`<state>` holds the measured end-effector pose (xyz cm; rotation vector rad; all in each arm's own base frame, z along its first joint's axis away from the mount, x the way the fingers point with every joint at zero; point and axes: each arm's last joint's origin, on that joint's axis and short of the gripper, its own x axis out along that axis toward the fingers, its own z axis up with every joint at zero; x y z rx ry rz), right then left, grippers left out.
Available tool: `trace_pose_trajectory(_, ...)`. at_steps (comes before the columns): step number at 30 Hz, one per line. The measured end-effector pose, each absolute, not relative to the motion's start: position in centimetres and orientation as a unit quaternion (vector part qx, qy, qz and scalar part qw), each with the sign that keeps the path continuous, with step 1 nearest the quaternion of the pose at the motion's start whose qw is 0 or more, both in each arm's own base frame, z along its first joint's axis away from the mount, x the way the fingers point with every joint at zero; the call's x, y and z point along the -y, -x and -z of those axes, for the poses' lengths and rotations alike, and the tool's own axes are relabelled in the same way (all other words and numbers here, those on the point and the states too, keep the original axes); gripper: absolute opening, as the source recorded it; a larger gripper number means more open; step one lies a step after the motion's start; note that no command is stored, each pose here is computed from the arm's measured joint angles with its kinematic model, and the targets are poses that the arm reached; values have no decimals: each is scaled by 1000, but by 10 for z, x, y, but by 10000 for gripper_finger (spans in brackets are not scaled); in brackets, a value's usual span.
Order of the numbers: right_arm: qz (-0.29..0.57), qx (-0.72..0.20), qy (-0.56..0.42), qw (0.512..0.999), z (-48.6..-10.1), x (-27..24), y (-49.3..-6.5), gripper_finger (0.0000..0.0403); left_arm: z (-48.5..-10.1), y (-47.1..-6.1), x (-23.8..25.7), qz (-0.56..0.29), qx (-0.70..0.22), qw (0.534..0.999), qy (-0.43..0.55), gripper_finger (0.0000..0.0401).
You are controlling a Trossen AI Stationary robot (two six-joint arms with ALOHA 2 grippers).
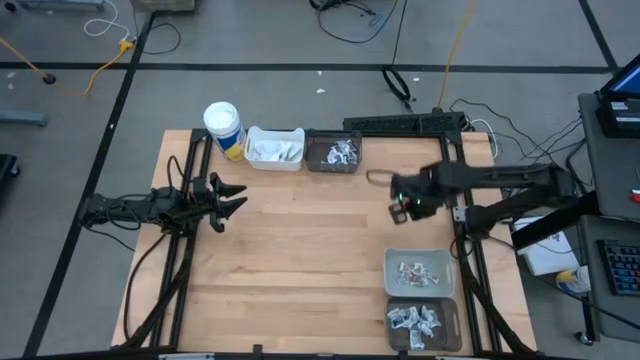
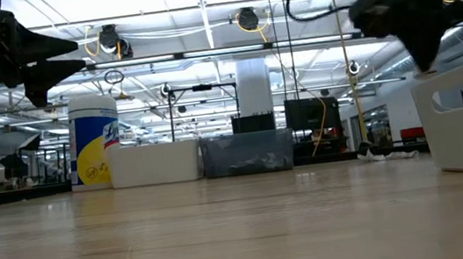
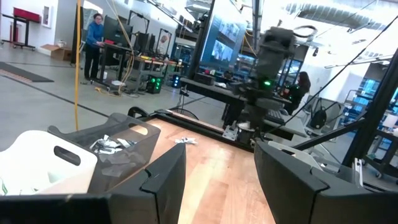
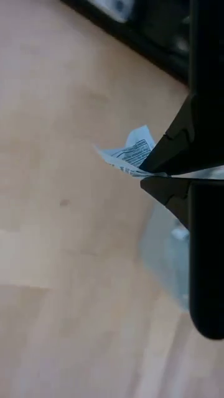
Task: Pick & Place First Aid Supplies
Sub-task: Put the blue alcohol pad into the bottom black bin
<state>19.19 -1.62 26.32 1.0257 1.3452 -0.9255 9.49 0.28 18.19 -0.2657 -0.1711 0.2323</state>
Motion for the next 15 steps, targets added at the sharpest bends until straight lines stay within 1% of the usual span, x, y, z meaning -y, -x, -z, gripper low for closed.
trace_pose_trajectory(10,392,-584,-432,565,-262,-85,-178,0,-182,-95,-3,-115,85,981,132,196)
trace_pose_trajectory(15,388,-589,-428,565,-268,-135,-175,0,-182,-95,-3,-115,85,981,132,196)
